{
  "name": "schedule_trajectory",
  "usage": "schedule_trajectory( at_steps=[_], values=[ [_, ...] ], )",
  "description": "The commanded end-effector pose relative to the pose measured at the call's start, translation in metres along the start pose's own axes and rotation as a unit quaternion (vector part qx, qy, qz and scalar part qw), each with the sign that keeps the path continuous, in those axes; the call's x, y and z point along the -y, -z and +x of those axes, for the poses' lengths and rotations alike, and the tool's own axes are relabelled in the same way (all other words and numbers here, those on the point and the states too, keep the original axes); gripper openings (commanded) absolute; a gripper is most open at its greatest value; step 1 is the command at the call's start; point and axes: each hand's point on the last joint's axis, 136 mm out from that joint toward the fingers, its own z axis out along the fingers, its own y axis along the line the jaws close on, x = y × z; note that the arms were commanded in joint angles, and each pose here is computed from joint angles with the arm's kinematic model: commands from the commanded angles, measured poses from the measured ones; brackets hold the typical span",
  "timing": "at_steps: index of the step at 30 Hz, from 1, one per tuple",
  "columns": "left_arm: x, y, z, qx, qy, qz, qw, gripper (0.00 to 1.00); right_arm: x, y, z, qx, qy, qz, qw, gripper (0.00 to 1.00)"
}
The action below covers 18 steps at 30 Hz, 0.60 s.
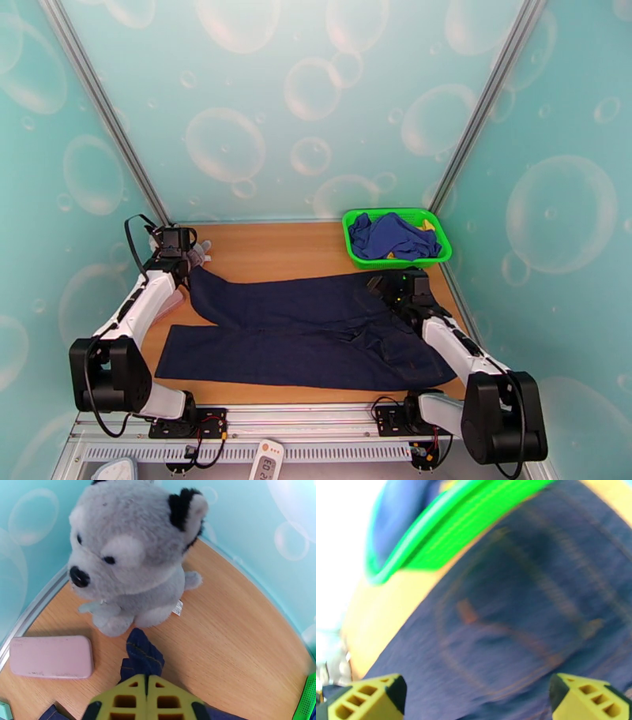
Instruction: Fold and stack the trousers
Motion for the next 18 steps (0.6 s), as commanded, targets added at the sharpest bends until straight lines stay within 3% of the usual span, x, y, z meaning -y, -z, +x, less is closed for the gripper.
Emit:
schedule_trajectory(
  at_steps=[1,8,18],
  values=[
    [0.013,0.008,-0.006,0.017,-0.001,0.034,0.999,0.00,0.022,-0.009,0.027,-0.056,0.011,0.016,0.998,0.99],
    [0.013,0.013,-0.008,0.023,-0.009,0.036,0.999,0.00,0.062,-0.011,0.058,-0.088,-0.044,0.079,0.992,0.99],
    [0.021,0.008,-0.011,0.026,-0.006,0.050,0.998,0.00,0.084,0.034,0.091,-0.073,-0.107,0.108,0.986,0.99]
  ],
)
